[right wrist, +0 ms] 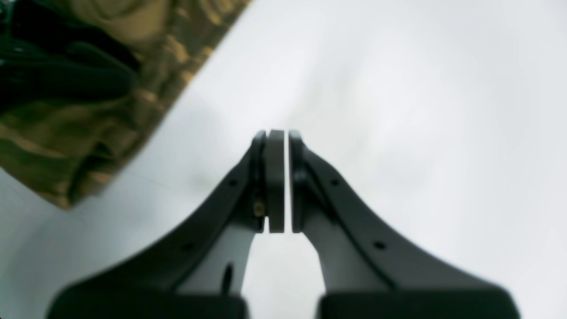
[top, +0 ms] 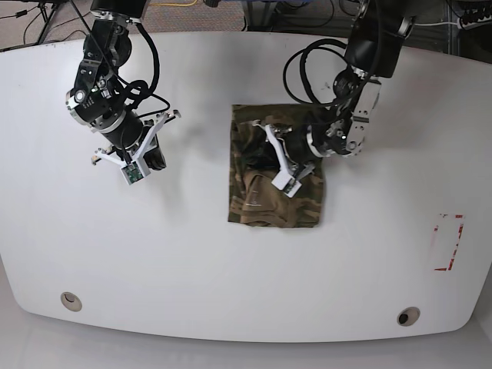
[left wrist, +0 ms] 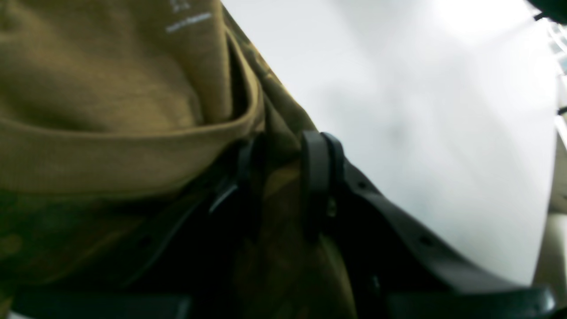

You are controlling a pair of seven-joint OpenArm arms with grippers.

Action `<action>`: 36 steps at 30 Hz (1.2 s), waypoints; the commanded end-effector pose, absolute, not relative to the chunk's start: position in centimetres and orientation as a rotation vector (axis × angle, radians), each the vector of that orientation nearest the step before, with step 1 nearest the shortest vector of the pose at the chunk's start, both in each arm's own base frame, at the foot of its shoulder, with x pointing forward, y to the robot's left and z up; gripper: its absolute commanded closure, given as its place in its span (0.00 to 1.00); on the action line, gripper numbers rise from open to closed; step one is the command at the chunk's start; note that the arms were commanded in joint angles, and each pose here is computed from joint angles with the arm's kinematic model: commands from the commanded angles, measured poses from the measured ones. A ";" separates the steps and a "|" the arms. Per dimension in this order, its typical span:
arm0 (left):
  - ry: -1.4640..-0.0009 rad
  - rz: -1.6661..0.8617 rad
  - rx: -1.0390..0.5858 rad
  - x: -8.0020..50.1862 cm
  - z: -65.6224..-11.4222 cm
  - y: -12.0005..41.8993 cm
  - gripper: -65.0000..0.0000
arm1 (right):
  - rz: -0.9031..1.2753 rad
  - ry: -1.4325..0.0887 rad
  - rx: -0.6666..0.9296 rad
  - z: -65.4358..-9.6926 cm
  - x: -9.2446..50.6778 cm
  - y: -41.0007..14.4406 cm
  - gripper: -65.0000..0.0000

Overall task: Layout the t-shirt on the table in an organized manner, then fold the t-shirt properly
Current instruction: 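Grasp the folded bundle with the left gripper and carry it to the table corner, then lower the bundle at the table corner and open the left gripper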

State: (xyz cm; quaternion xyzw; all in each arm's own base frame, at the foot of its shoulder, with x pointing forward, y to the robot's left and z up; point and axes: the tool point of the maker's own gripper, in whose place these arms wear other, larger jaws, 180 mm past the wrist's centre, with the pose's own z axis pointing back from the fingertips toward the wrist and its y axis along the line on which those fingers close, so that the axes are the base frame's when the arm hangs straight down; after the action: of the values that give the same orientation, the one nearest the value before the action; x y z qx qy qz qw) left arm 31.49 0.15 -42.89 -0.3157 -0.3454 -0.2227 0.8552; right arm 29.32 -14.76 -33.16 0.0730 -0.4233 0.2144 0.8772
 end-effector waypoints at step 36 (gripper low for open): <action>-0.374 -0.563 0.167 26.4 -37.1 37.9 0.79 | 0.469 -0.970 0.145 -30.5 29.6 -14.1 0.98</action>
State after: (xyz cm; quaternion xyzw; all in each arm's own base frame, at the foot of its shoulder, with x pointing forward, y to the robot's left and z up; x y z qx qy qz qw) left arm 25.81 36.19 -38.89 0.0597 -0.1728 -0.2770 0.9433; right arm 29.01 -14.21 -31.98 0.0713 -0.4376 0.2199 0.8690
